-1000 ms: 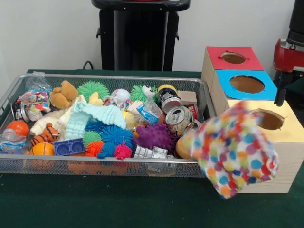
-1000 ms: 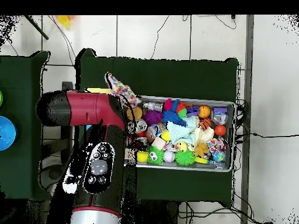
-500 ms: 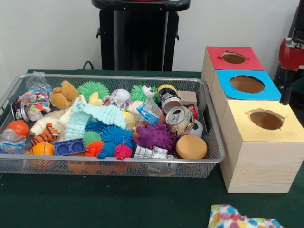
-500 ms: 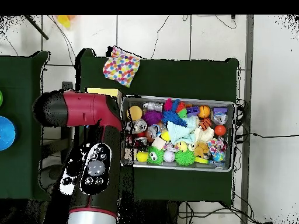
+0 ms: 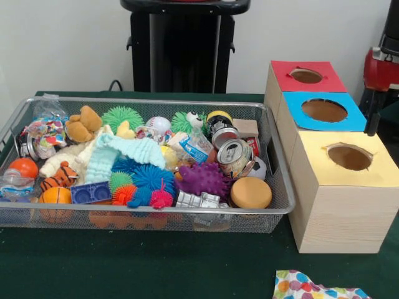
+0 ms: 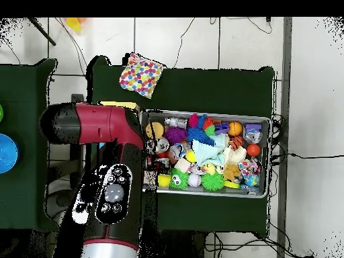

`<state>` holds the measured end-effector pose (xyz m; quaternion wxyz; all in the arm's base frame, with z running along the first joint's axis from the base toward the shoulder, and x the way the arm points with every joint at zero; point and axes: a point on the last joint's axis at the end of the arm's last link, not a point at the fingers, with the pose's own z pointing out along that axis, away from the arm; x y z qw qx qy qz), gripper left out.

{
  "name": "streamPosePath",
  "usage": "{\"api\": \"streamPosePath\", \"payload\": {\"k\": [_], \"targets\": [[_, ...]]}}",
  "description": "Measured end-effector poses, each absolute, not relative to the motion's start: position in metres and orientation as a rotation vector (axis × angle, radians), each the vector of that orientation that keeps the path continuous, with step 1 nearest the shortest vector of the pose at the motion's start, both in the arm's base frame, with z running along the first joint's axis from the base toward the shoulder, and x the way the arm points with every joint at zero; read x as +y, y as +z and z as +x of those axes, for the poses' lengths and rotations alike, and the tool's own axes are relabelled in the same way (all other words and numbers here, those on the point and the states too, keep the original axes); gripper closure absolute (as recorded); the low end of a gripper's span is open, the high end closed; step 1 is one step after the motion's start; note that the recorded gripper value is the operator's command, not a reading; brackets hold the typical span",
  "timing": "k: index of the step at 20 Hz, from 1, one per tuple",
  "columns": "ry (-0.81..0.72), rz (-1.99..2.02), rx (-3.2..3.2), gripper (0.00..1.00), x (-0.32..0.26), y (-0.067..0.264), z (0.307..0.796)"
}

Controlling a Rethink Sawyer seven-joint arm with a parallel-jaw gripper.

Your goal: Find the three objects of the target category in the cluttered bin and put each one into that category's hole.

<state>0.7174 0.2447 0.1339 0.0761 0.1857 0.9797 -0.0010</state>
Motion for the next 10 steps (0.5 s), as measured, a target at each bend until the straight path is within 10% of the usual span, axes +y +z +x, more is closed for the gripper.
{"api": "streamPosePath", "payload": {"k": [10], "targets": [[-0.002, 0.702, 2.945, 0.0, 0.172, 0.163, 0.756]]}}
